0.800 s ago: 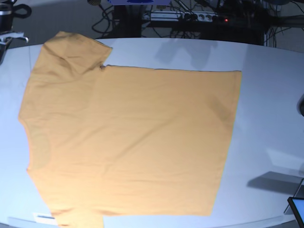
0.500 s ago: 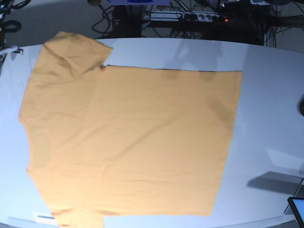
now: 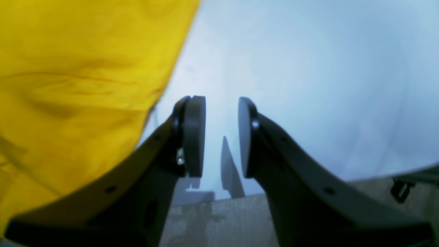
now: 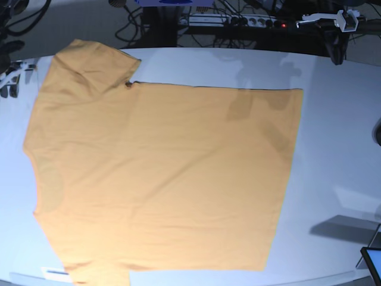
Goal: Fold the T-shirt properly
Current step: 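Move the right gripper toward the orange T-shirt's sleeve edge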
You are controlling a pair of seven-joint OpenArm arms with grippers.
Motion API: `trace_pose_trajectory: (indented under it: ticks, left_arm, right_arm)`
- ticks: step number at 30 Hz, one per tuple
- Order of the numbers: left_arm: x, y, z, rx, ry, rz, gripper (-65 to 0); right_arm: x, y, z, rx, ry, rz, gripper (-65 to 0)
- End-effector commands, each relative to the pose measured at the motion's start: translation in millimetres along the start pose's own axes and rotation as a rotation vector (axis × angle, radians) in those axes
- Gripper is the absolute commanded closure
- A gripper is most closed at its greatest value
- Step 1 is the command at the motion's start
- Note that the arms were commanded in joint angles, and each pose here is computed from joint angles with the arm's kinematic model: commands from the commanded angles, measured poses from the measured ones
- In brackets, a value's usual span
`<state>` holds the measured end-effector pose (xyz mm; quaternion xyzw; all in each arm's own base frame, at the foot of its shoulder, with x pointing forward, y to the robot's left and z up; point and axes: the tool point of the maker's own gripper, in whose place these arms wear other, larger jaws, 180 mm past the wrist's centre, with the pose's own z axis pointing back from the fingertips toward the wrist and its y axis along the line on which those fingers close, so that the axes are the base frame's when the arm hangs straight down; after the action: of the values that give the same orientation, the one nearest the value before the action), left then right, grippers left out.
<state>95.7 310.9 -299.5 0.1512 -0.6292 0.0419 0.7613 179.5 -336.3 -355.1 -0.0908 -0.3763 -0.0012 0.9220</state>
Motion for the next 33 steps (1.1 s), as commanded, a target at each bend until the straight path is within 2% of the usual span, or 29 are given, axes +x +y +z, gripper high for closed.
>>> trace_pose_trajectory:
  ticks: [1,6,9,13,16,23,28,33]
  left_arm:
    - [6,4,2,0.005,-0.014,-0.018,-4.4]
    - [0,2,-6,0.006,0.012,-0.006,-4.4]
    - [1,-6,-7,-0.039,0.012,0.020,-4.4]
    - [3,-8,-11,-0.046,0.000,0.028,-4.4]
    - [1,-7,-11,-0.042,0.003,0.029,-4.4]
    - [-2,-7,-15,-0.032,-0.002,0.031,-4.4]
    - [-4,-6,-15,-0.030,0.000,0.030,-4.0]
    - [-3,-6,-15,-0.029,-0.001,0.032,-4.0]
  right_arm:
    - [11,-5,3,-0.006,-0.027,0.016,-16.5]
    - [-5,-3,0,-0.004,0.083,0.003,-17.1]
    - [-9,-7,2,-0.017,0.118,-0.004,-19.2]
    - [-19,-27,9,-0.076,0.182,-0.051,-32.9]
    - [-26,-37,15,-0.105,0.216,-0.079,-40.6]
    - [-36,-40,18,-0.116,0.304,-0.110,-41.5]
    - [-31,-38,15,-0.111,0.293,-0.112,-41.5]
    - [-21,-13,2,-0.036,0.255,-0.034,-41.5]
